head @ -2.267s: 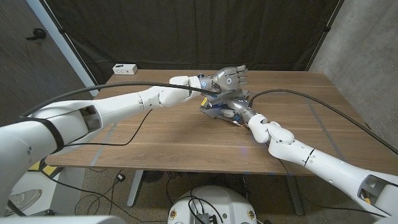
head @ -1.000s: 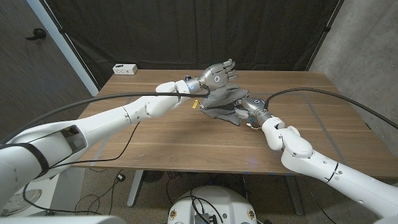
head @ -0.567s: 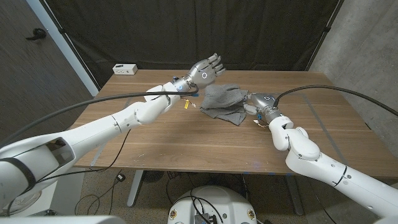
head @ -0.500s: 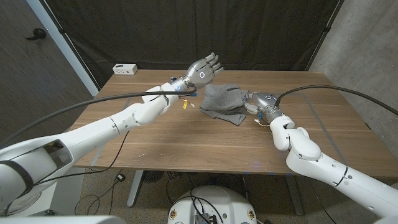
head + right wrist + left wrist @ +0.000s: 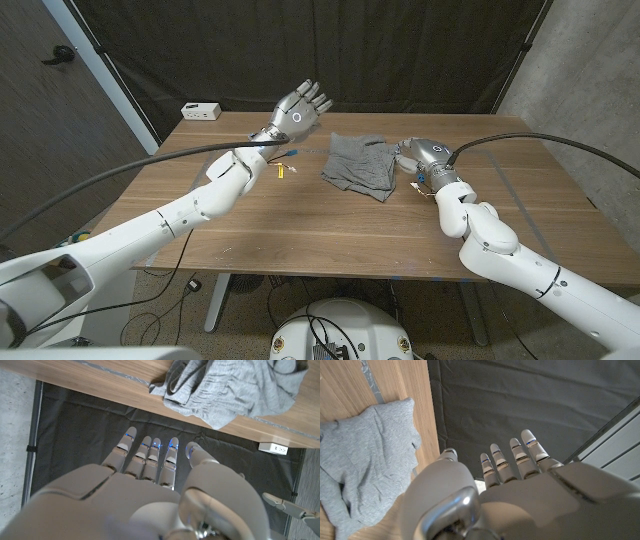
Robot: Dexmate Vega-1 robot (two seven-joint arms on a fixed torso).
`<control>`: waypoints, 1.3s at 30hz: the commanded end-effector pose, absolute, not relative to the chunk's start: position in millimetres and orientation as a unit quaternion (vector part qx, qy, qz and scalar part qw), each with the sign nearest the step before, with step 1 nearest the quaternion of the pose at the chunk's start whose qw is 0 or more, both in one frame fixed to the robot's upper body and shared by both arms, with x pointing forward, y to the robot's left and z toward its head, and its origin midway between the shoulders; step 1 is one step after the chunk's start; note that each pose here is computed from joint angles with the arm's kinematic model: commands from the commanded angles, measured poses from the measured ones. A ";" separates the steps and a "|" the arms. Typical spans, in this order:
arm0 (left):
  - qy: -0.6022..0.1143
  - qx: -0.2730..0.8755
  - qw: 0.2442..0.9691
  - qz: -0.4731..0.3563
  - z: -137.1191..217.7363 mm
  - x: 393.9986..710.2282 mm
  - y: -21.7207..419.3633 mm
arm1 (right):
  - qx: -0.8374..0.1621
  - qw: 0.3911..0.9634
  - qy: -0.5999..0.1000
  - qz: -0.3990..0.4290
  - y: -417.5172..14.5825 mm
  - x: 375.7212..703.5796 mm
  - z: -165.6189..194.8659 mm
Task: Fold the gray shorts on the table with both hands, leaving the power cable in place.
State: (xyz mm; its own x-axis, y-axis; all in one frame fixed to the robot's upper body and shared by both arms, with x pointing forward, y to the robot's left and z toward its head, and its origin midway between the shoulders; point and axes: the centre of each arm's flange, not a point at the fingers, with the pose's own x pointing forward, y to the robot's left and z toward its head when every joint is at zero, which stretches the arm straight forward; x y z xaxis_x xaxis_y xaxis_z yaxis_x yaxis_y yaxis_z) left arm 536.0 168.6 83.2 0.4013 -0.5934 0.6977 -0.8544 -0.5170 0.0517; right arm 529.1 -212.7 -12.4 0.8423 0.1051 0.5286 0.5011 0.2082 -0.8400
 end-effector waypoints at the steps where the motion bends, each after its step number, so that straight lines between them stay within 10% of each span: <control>1: -0.430 0.776 0.323 0.329 77.4 518.7 203.8 | -0.551 0.776 -0.284 -0.121 -205.2 529.2 -2.5; 39: -0.430 0.564 0.670 0.218 67.8 498.3 261.1 | -0.278 0.901 -0.332 -0.030 -223.0 526.4 -9.0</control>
